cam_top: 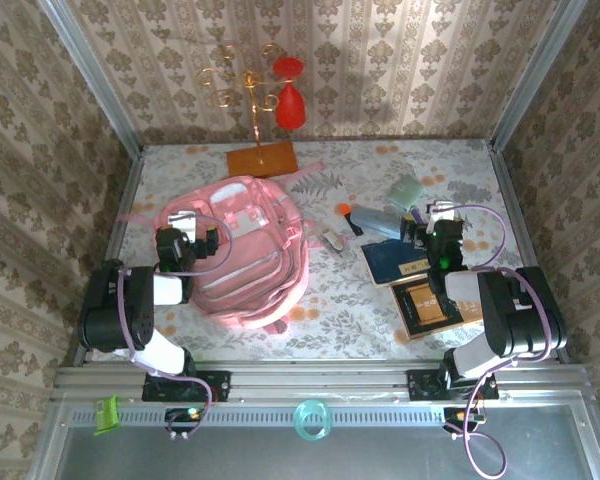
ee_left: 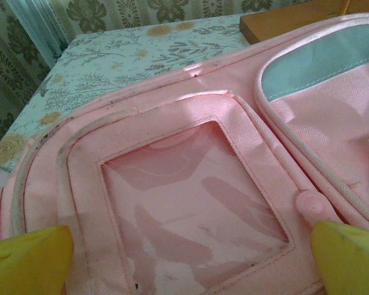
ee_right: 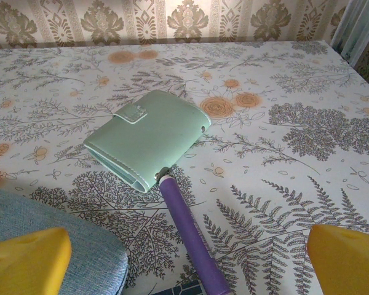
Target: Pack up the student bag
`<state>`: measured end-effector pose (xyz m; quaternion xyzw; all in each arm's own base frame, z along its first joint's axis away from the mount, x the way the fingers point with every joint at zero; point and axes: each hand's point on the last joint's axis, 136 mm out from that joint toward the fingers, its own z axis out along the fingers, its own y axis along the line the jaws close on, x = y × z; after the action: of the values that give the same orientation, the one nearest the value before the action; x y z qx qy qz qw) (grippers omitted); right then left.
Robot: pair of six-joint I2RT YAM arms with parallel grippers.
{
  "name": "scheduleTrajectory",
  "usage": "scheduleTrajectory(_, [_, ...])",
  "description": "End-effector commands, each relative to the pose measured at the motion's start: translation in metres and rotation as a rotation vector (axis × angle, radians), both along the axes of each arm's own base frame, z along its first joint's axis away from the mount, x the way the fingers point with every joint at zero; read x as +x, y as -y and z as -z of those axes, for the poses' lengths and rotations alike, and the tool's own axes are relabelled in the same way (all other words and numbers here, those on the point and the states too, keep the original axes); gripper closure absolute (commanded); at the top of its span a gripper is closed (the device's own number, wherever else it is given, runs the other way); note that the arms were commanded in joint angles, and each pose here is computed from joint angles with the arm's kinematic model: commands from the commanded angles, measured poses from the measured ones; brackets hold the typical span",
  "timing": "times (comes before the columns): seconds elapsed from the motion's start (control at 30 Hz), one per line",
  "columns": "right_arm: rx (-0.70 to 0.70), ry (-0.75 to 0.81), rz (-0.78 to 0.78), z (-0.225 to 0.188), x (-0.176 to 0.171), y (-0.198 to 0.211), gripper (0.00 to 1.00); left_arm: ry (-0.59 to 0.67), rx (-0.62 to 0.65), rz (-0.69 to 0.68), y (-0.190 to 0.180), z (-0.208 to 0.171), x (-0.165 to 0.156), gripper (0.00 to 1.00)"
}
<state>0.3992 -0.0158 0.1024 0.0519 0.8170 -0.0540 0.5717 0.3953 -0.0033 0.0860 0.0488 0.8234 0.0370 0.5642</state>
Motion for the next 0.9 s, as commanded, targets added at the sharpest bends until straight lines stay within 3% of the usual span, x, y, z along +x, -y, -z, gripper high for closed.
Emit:
scheduleTrajectory(0.0, [0.014,0.003,-0.002,0.004,-0.001,-0.001,0.0,0.029,-0.016,0.002,0.002,-0.01,0.006,0.0])
scheduleTrajectory(0.23, [0.013,0.006,-0.001,0.003,-0.002,0.0,0.0,0.032,-0.012,-0.003,0.001,-0.01,0.005,0.0])
scheduleTrajectory(0.4, [-0.036,0.052,0.054,-0.034,-0.014,0.001,0.0,0.051,-0.005,-0.239,-0.035,-0.041,-0.009,0.0])
scheduleTrajectory(0.47, [-0.016,0.082,0.132,-0.055,-0.026,0.013,0.0,0.018,-0.074,-0.335,-0.05,-0.055,-0.019,0.0])
scheduleTrajectory(0.57, [0.158,0.104,0.236,-0.077,-0.047,0.025,0.0,-0.067,-0.315,-0.413,-0.058,-0.057,-0.033,0.0])
scheduleTrajectory(0.7, [0.394,0.072,0.008,-0.094,-0.046,-0.029,0.04,-0.215,-0.523,-0.339,-0.026,-0.047,-0.048,0.03])
scheduleTrajectory(0.8, [0.51,-0.035,-0.206,-0.092,-0.038,-0.095,0.07,-0.36,-0.532,-0.377,-0.013,-0.026,-0.061,0.05])
scheduleTrajectory(0.87, [0.49,-0.149,-0.364,-0.091,-0.036,-0.154,0.09,-0.388,-0.532,-0.403,-0.015,-0.016,-0.065,0.05])
